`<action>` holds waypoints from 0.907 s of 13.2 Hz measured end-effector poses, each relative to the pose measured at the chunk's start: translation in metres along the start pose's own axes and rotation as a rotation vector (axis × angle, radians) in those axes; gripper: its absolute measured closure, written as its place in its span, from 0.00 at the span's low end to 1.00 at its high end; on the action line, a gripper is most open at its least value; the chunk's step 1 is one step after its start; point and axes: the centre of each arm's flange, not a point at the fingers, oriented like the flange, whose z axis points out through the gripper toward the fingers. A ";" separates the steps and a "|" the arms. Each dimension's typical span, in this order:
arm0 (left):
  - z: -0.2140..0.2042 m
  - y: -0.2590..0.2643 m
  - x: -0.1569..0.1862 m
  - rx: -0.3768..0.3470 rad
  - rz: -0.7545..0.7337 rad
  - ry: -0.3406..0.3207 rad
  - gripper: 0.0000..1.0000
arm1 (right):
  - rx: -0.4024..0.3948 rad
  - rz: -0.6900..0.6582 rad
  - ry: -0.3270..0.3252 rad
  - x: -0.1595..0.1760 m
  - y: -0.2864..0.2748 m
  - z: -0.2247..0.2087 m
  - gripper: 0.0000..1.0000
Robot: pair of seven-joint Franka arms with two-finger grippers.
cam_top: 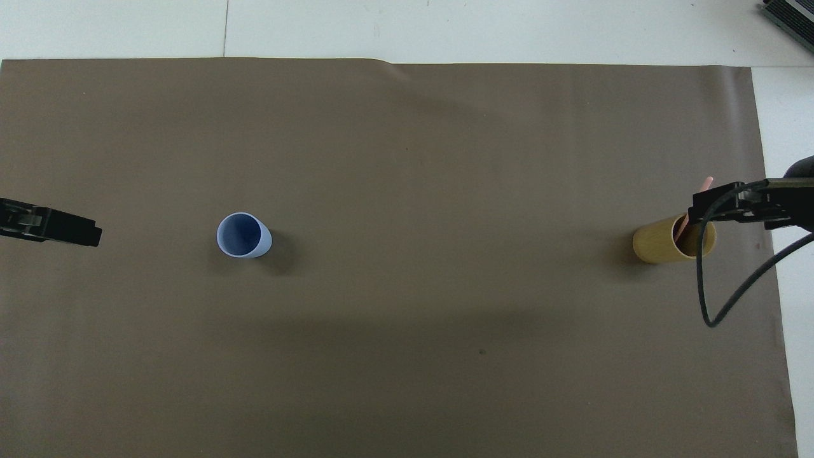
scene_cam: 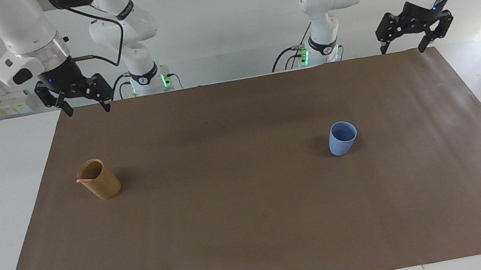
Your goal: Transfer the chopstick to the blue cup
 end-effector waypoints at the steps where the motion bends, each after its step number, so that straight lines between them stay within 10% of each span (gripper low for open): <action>1: 0.000 0.000 0.000 0.000 0.000 0.000 0.00 | 0.000 0.000 0.000 0.000 0.000 0.000 0.00; 12: 0.005 0.000 0.000 -0.006 0.000 -0.010 0.00 | 0.000 0.002 0.000 0.000 0.001 0.000 0.00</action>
